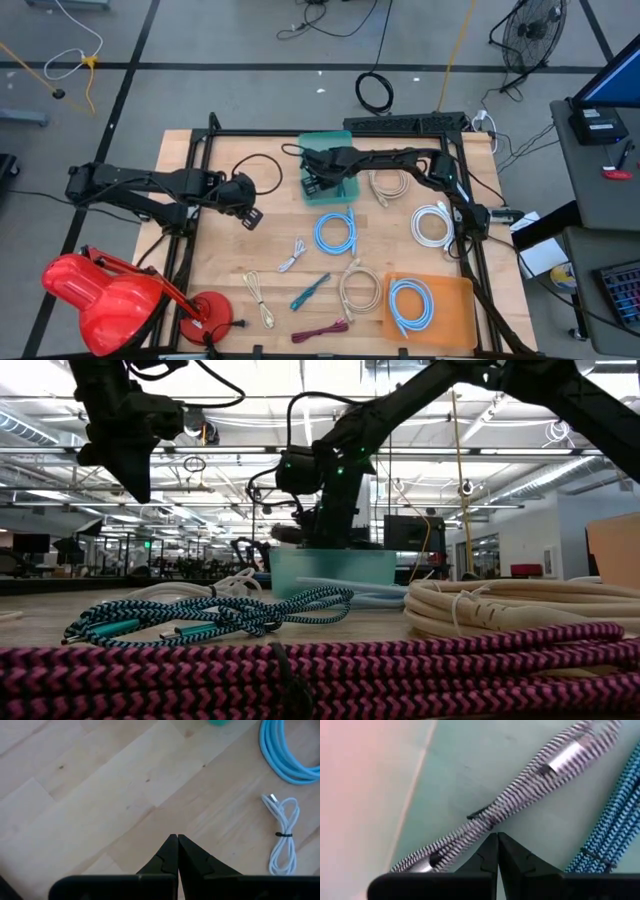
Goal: Pick & Place USB Port
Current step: Put the black charger cable into the blue bin
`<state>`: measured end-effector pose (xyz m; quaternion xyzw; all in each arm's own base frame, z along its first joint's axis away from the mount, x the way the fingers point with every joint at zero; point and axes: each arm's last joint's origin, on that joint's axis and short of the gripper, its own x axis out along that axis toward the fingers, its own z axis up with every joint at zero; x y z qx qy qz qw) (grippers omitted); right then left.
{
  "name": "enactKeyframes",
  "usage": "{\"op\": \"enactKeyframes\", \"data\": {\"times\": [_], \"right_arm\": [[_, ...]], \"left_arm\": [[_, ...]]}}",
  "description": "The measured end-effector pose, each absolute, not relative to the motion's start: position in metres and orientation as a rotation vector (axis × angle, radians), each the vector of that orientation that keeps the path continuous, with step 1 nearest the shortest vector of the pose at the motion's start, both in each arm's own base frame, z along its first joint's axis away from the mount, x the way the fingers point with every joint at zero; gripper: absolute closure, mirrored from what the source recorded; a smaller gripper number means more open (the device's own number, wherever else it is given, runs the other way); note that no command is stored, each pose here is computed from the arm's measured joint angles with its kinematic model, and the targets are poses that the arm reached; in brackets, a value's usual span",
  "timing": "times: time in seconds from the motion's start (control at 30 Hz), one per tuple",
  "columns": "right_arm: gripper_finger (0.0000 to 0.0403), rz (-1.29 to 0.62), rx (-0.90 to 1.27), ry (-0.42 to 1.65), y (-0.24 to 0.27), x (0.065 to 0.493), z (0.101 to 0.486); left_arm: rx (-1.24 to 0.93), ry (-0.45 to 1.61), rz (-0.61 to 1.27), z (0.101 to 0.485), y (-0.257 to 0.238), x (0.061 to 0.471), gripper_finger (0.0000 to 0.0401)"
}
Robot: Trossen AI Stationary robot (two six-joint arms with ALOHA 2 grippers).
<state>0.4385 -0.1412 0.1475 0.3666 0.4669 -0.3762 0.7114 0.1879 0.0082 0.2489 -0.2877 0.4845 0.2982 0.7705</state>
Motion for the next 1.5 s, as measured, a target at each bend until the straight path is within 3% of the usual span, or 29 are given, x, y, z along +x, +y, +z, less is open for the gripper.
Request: {"op": "enactKeyframes", "data": {"times": [0.2, 0.47, 0.63, 1.5], "right_arm": [[0.0403, -0.824, 0.799, 1.026, -0.139, 0.440, 0.149], [0.0403, -1.012, 0.699, 1.106, -0.145, 0.426, 0.168], [0.0403, -1.072, 0.656, 1.028, -0.160, 0.427, 0.180], [0.0403, -1.036, 0.791, 0.954, -0.185, 0.431, 0.172]], "left_arm": [[-0.612, 1.070, 0.658, 0.248, 0.008, 0.186, 0.0398], [-0.596, 1.073, 0.652, 0.248, 0.008, 0.186, 0.0399], [-0.585, 1.071, 0.654, 0.248, 0.009, 0.186, 0.0399], [-0.555, 1.096, 0.643, 0.248, 0.009, 0.184, 0.0397]]}}
